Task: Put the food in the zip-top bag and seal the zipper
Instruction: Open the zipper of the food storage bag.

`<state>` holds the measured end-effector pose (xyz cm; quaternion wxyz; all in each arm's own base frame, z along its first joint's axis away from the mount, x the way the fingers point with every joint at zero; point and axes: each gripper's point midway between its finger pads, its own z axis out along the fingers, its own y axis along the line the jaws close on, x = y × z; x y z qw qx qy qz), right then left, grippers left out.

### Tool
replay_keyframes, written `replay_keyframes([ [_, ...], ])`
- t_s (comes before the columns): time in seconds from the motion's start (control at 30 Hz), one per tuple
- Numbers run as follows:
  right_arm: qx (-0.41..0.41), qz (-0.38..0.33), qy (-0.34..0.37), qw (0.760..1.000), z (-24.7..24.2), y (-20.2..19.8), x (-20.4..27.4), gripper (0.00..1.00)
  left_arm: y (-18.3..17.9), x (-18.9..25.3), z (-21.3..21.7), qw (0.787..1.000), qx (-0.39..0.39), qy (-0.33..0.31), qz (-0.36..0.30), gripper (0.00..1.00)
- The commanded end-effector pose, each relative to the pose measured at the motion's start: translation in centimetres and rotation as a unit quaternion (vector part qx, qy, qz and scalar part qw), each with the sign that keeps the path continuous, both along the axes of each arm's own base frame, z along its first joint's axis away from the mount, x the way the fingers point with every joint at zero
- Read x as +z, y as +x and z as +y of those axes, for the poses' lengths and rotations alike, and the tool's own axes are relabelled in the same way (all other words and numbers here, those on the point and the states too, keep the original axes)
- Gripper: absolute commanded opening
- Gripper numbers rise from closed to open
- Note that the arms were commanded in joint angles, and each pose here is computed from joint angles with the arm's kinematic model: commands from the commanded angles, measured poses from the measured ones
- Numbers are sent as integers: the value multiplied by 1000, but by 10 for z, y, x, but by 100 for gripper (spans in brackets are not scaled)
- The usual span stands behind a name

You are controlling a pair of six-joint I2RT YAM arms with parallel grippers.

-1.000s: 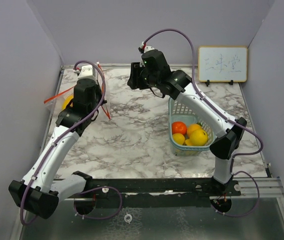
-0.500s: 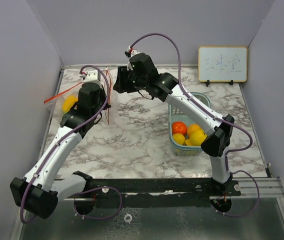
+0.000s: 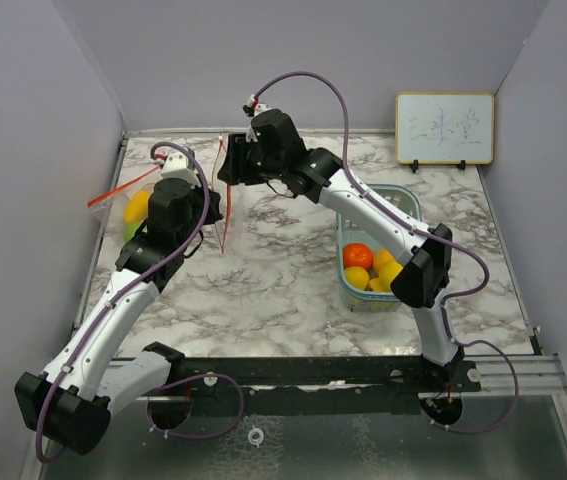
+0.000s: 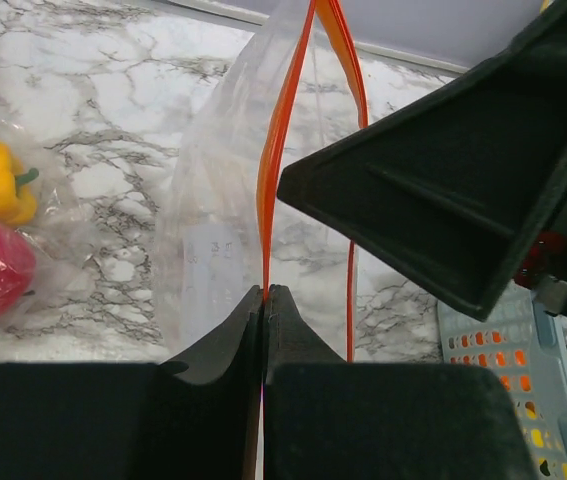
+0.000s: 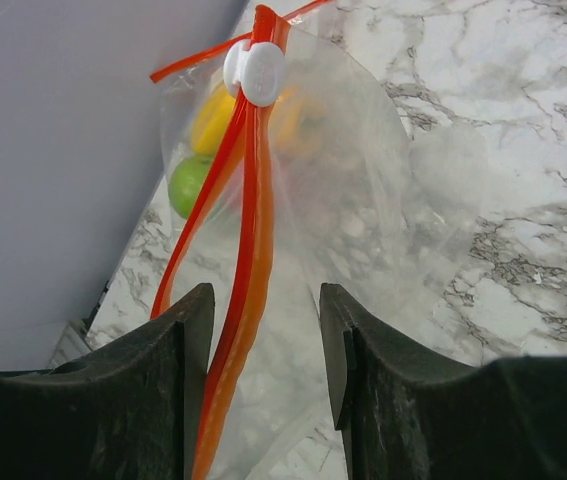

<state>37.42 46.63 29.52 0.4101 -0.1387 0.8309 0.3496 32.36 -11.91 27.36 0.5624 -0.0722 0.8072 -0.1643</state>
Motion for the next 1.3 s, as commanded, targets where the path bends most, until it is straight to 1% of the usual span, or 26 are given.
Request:
replay_keyframes([
  [0.0, -12, -4, 9, 1000, 6, 9, 0, 46, 0, 12, -12, 999, -20, -33, -22, 0],
  [0.1, -37, 3, -31, 999, -7, 13, -17, 43, 1, 13, -10, 999, -13, -32, -24, 0],
  [0.2, -63, 9, -88, 994, -27, 15, -43, 43, 1, 15, -6, 999, -6, -27, -31, 0],
  [0.3, -97, 12, -150, 984, -54, 16, -71, 42, 2, 16, 0, 999, 6, -17, -34, 0],
  [0.37, -115, 8, -187, 976, -72, 17, -86, 42, 2, 19, 9, 999, 23, 2, -36, 0],
  [0.43, -137, 11, -225, 965, -92, 19, -103, 43, 2, 24, 26, 997, 50, 46, -38, 0],
  [0.47, -152, 18, -243, 958, -105, 20, -112, 44, 1, 33, 39, 994, 71, 76, -43, 0],
  [0.53, -174, 43, -273, 945, -131, 21, -134, 44, -3, 45, 76, 976, 134, 169, -35, 0],
  [0.6, -181, 63, -296, 936, -153, 17, -154, 44, -9, 59, 107, 951, 184, 246, -35, 0],
  [0.67, -175, 68, -302, 935, -164, 12, -165, 44, -13, 74, 116, 940, 196, 274, -49, 0],
  [0.73, -136, 61, -283, 948, -156, 5, -167, 44, -14, 81, 112, 946, 186, 259, -63, 0],
  [0.77, -99, 59, -262, 958, -145, -2, -166, 44, -14, 80, 107, 951, 177, 243, -66, 0],
  [0.83, -62, 53, -226, 971, -132, -9, -158, 44, -10, 68, 93, 964, 155, 207, -63, 0],
  [0.9, -34, 40, -203, 978, -121, -12, -146, 46, -5, 50, 76, 976, 129, 165, -51, 0],
  [0.97, -1, 25, -178, 984, -109, -15, -129, 53, -1, 30, 60, 986, 108, 124, -39, 0],
  [1.07, 28, 19, -166, 986, -99, -17, -110, 64, 6, 10, 40, 993, 84, 78, -29, 0],
  [1.23, 58, 22, -123, 990, -79, -20, -76, 83, 16, -11, 26, 996, 65, 63, -12, 0],
  [1.27, 59, 22, -113, 992, -77, -21, -69, 85, 17, -13, 23, 996, 61, 62, -11, 0],
])
